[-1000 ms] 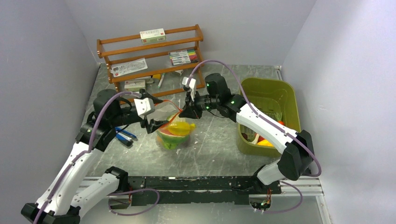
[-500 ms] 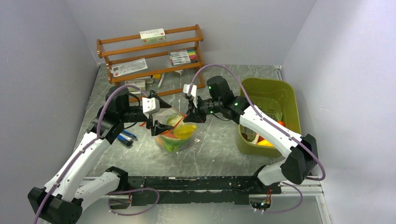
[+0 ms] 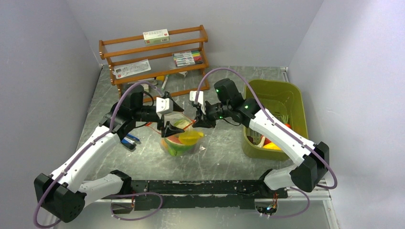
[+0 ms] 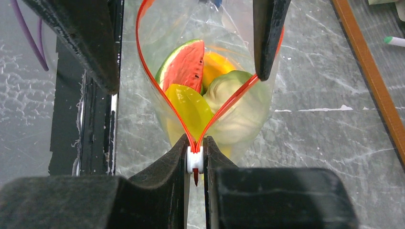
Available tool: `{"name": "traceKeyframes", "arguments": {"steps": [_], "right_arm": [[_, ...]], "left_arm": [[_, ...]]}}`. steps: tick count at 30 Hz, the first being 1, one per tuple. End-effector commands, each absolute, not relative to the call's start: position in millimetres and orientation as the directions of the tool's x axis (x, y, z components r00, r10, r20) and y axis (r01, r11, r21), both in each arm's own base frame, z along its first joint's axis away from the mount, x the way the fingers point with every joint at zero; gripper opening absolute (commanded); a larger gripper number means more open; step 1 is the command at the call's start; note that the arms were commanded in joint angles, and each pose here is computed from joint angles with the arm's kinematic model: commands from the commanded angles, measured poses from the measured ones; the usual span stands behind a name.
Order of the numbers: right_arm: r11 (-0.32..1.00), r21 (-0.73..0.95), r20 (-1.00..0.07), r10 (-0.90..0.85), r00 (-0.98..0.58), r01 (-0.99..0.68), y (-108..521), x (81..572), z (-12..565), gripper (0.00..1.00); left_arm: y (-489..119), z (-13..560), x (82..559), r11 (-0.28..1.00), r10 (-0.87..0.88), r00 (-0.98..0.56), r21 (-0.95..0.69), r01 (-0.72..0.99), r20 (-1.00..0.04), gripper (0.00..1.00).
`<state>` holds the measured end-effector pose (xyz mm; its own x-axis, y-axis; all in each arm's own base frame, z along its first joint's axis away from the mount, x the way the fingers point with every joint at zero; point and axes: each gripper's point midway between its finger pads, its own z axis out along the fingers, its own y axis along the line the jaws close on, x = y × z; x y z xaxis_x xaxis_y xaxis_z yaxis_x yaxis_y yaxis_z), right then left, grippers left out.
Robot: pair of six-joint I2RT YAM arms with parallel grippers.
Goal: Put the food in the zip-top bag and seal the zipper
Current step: Zip the zipper food storage bag at the center of the board.
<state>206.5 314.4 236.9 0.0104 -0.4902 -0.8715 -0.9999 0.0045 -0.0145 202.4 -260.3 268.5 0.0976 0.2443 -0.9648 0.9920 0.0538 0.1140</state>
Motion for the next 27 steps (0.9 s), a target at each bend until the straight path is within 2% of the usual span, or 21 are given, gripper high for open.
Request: {"name": "traceKeyframes", "arguments": {"steps": [1, 5, 13, 15, 17, 20, 22, 24, 27], "right_arm": [[-0.013, -0.075, -0.883, -0.464, 0.072, -0.997, 314, 205, 257, 0.08], [-0.045, -0.104, -0.889, -0.444, 0.113, -0.994, 314, 202, 259, 0.07], [-0.112, -0.238, -0.899, -0.351, 0.263, -0.965, 310, 189, 271, 0.04], [-0.12, -0.247, -0.897, -0.348, 0.274, -0.962, 310, 187, 271, 0.04], [-0.115, -0.248, -0.895, -0.353, 0.273, -0.962, 309, 189, 271, 0.04], [-0.088, -0.23, -0.9, -0.361, 0.246, -0.969, 310, 192, 268, 0.05], [-0.075, -0.218, -0.906, -0.355, 0.231, -0.973, 312, 193, 268, 0.07], [-0.065, -0.218, -0.909, -0.349, 0.227, -0.974, 312, 193, 268, 0.08], [-0.047, -0.218, -0.915, -0.337, 0.221, -0.975, 312, 194, 270, 0.09]], "left_arm": [[-272, 286, 200, 0.012, 0.2, 0.189, 0.195, 0.981, -0.962, 0.88], [-278, 284, 195, -0.034, 0.191, 0.193, 0.19, 0.981, -0.962, 0.88], [-283, 264, 212, -0.012, 0.232, 0.226, 0.23, 0.973, -0.946, 0.87], [-283, 263, 215, -0.009, 0.237, 0.234, 0.238, 0.971, -0.943, 0.84], [-284, 262, 215, -0.016, 0.236, 0.238, 0.241, 0.97, -0.942, 0.77], [-285, 260, 211, -0.041, 0.23, 0.232, 0.229, 0.973, -0.945, 0.61], [-285, 257, 207, -0.053, 0.228, 0.226, 0.219, 0.974, -0.947, 0.47], [-285, 253, 205, -0.056, 0.227, 0.223, 0.216, 0.975, -0.948, 0.3], [-284, 249, 203, -0.063, 0.229, 0.219, 0.211, 0.976, -0.948, 0.12]]}}
